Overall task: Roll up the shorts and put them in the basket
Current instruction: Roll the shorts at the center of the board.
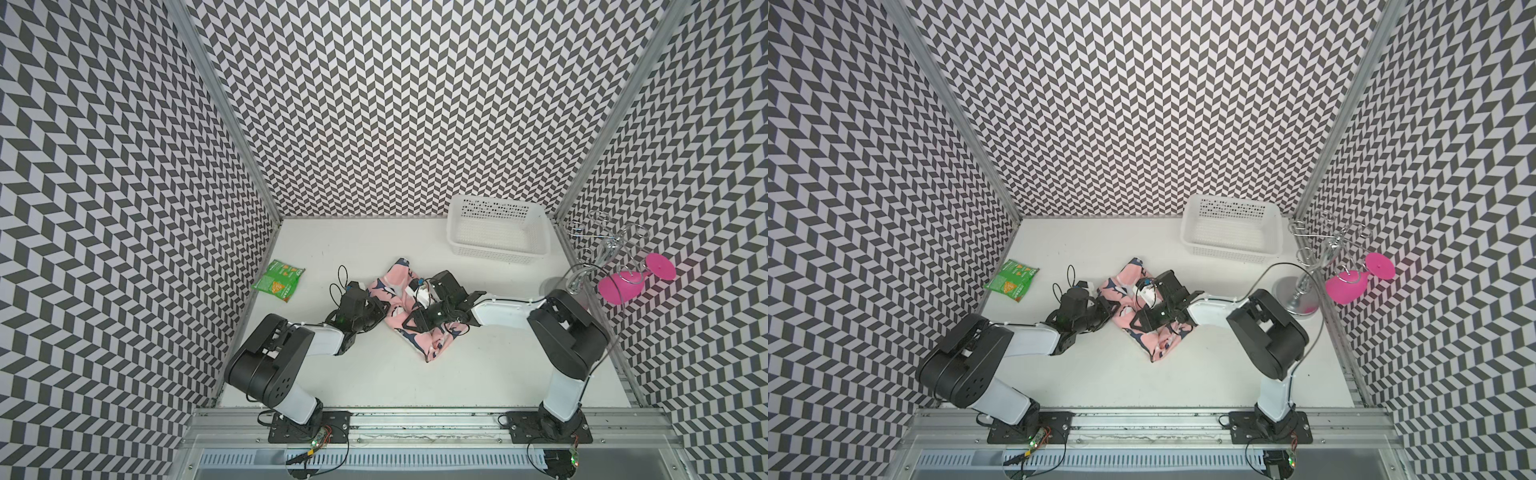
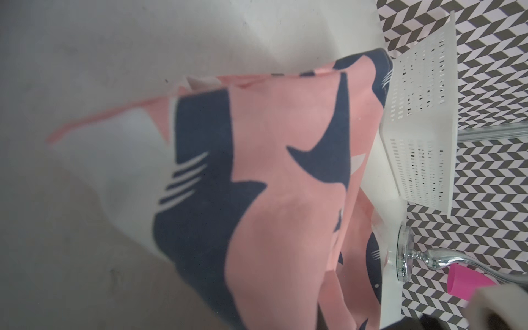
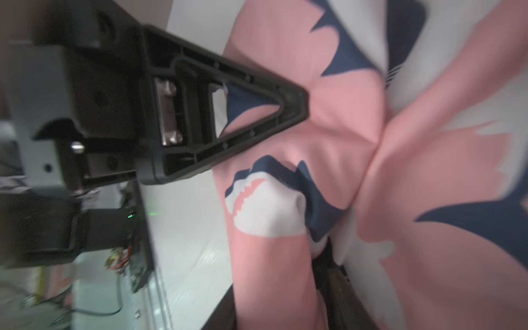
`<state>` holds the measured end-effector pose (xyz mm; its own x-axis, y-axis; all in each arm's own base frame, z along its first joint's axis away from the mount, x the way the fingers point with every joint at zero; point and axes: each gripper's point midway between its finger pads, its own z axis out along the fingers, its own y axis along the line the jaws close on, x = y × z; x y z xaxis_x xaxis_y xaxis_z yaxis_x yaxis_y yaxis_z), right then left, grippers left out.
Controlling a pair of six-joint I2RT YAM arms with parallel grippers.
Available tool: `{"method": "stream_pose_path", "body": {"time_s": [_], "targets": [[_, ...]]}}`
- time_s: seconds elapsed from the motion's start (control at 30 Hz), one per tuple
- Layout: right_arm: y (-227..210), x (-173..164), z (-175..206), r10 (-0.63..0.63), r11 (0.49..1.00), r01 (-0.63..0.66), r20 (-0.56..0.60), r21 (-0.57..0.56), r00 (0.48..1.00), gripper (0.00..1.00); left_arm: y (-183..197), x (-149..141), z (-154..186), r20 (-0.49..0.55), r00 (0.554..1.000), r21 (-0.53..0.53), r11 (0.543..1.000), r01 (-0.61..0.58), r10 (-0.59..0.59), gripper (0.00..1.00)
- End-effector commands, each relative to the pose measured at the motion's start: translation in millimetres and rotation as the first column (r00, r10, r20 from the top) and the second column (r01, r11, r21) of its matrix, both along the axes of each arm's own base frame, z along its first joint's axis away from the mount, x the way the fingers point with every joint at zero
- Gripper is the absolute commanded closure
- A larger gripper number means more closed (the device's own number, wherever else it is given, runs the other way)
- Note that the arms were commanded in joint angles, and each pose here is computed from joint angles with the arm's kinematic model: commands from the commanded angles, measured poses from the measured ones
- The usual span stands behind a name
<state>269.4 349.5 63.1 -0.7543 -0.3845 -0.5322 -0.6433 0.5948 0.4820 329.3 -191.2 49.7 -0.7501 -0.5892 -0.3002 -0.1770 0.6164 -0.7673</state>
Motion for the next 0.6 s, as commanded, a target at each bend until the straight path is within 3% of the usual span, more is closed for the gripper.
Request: {"method": "stream_pose_path", "body": {"time_s": [0.0,0.1,0.17,0.27,0.4,0.57], "targets": [[-35,15,7,-0.074,0.945,0.159,0.288,-0.286,0.955,0.48,15,-19,-20,-0.136,0.991,0.118,0.993,0.010,0.006,1.00],[-27,4,27,-0.045,0.918,0.212,0.444,-0.334,0.895,0.44,19,-26,-26,-0.189,0.982,0.143,0.990,0.011,0.017,1.00],[-17,-9,39,0.004,0.903,0.242,0.571,-0.355,0.821,0.38,19,-28,-26,-0.209,0.978,0.151,0.988,0.011,0.021,1.00],[1,-27,44,0.089,0.874,0.273,0.686,-0.401,0.723,0.00,18,-28,-23,-0.224,0.974,0.151,0.989,0.011,0.023,1.00],[20,-39,28,0.194,0.826,0.287,0.722,-0.486,0.664,0.00,15,-24,-14,-0.211,0.977,0.144,0.989,0.011,0.020,1.00],[14,-34,-3,0.242,0.730,0.367,0.720,-0.577,0.650,0.09,13,-23,-5,-0.199,0.980,0.127,0.992,0.011,0.015,1.00]]}}
